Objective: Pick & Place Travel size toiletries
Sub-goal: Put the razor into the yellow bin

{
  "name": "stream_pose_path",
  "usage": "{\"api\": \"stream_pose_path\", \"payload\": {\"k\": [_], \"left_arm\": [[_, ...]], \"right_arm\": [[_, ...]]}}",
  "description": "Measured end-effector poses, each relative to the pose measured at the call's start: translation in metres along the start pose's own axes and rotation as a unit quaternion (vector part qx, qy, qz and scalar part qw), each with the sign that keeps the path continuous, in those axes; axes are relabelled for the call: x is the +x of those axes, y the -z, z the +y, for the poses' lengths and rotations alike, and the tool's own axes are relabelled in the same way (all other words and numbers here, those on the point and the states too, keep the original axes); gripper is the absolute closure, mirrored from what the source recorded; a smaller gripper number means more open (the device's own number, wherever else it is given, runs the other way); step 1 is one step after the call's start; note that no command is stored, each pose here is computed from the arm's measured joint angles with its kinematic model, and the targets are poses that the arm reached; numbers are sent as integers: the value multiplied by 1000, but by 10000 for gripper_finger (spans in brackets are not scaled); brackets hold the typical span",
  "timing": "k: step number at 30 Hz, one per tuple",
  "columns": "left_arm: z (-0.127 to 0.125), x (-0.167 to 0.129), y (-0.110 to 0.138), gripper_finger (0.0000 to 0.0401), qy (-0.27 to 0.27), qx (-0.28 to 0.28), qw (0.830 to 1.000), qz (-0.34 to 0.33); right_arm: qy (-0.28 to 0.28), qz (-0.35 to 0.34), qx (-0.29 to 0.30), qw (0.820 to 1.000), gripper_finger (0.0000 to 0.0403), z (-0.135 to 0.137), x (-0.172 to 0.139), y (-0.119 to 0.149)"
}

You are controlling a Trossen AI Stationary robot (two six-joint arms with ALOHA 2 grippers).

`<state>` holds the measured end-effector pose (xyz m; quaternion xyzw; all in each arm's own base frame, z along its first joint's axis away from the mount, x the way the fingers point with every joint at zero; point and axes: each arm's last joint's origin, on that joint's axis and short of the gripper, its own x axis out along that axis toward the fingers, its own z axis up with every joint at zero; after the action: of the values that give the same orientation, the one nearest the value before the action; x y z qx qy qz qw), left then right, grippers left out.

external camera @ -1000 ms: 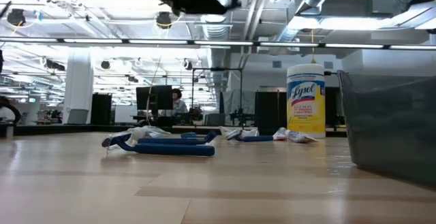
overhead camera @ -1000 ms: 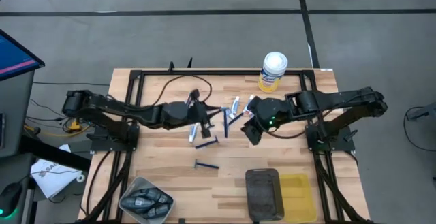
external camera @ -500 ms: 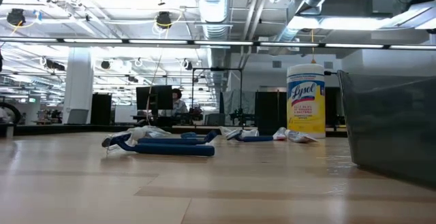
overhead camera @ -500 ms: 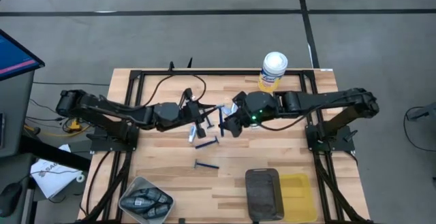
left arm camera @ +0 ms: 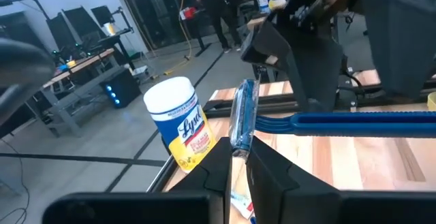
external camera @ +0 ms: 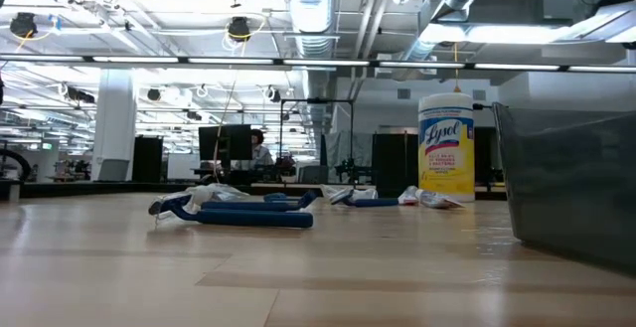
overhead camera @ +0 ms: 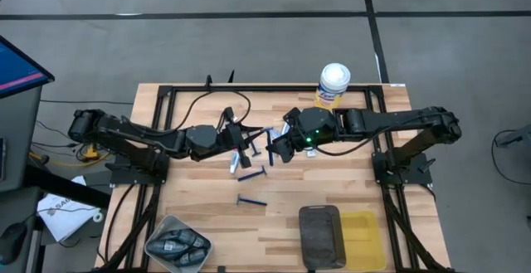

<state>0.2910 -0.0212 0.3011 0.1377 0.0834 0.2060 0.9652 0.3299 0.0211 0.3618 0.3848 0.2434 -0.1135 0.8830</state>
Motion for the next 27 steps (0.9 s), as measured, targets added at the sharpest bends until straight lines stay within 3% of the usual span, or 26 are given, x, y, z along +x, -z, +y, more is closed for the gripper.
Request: {"api": "stream_pose_path", "payload": {"k": [12, 27], "left_arm": [[1, -1, -7, 375, 1, -10, 999, -32], [1, -1, -10, 375, -2, -15, 999, -42]], "right_arm": [[7, -3, -7, 1000, 215, -3, 0, -3], [3, 5, -35, 999, 383, -5, 1, -4]]}}
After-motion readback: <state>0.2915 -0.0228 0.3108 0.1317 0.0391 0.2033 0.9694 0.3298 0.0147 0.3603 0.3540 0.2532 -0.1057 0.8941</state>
